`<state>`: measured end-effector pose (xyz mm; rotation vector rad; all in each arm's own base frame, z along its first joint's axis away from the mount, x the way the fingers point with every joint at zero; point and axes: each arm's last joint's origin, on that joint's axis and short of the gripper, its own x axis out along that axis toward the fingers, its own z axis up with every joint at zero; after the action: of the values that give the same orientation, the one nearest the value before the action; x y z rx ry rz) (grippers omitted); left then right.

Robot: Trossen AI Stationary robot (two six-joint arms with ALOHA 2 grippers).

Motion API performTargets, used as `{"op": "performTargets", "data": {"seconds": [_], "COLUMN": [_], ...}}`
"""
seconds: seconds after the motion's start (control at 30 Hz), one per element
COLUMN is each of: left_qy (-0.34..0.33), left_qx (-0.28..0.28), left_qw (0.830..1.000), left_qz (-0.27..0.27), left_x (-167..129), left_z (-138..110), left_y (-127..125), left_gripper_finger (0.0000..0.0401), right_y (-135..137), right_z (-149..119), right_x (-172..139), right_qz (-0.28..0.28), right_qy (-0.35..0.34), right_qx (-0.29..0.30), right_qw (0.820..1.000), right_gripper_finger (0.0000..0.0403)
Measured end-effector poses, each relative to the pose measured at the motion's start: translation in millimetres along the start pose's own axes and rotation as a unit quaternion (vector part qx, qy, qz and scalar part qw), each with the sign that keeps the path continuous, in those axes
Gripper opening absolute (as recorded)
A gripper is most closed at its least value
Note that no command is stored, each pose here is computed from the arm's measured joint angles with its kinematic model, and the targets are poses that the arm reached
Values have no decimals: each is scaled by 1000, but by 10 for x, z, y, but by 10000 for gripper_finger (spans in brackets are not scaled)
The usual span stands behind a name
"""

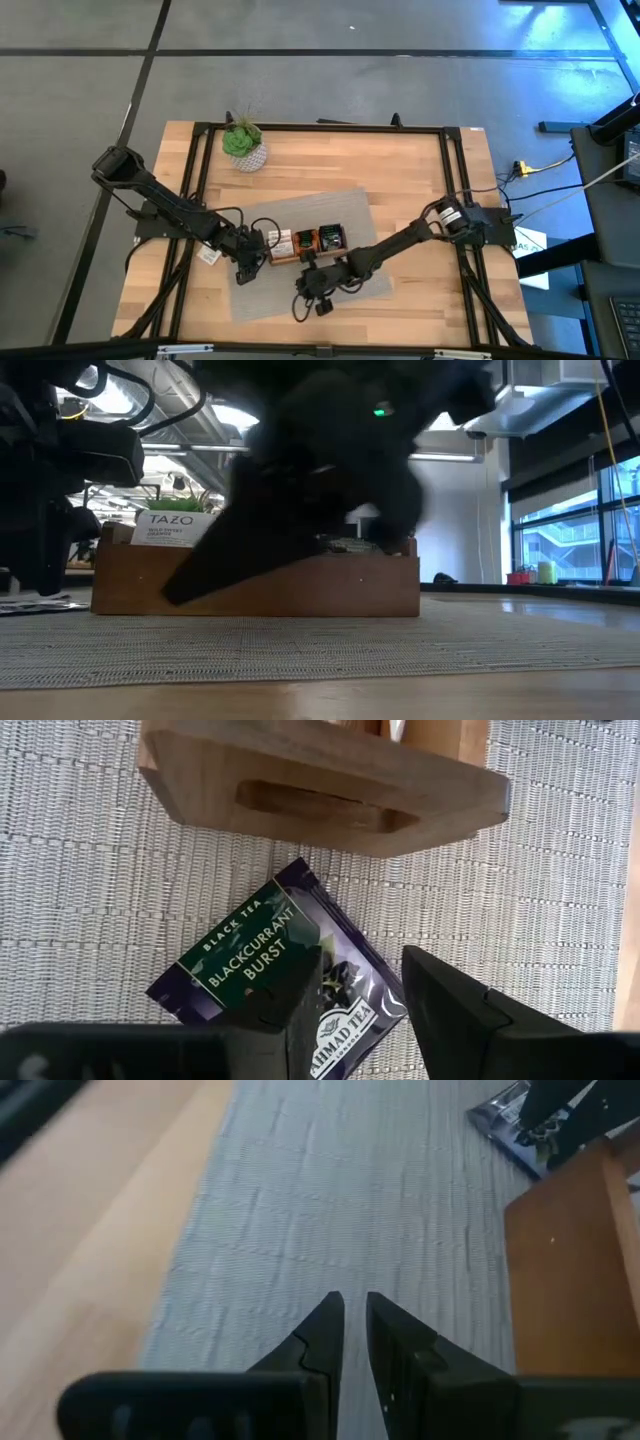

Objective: Pick & Place Tea
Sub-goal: Put the purple tea bag into the right section of the wooden organizer

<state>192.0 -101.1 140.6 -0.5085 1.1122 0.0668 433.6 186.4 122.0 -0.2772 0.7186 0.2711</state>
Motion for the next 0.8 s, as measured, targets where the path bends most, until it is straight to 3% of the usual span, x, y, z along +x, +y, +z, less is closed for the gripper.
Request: {"op": "performTargets", "data": {"seconds": [0.3, 0.63, 0.8], "left_qy": [9, 21, 12], "left_qx": [5, -16, -26], "left_qw": [1000, 999, 1000], "left_qz": [3, 18, -8], "left_x": [8, 121, 174], "left_z": [-27, -163, -204], "left_y": [-4, -91, -182], "left_gripper_finger": [133, 132, 133], "right_y": [-31, -201, -359], "right_z": [64, 6, -36], "right_x": [217, 268, 300], "right_qz": [7, -1, -13], "right_qy": [20, 31, 38], "right_qx": [-11, 33, 69], "right_qw": [1000, 999, 997], "right_gripper_finger": [51, 51, 51]}}
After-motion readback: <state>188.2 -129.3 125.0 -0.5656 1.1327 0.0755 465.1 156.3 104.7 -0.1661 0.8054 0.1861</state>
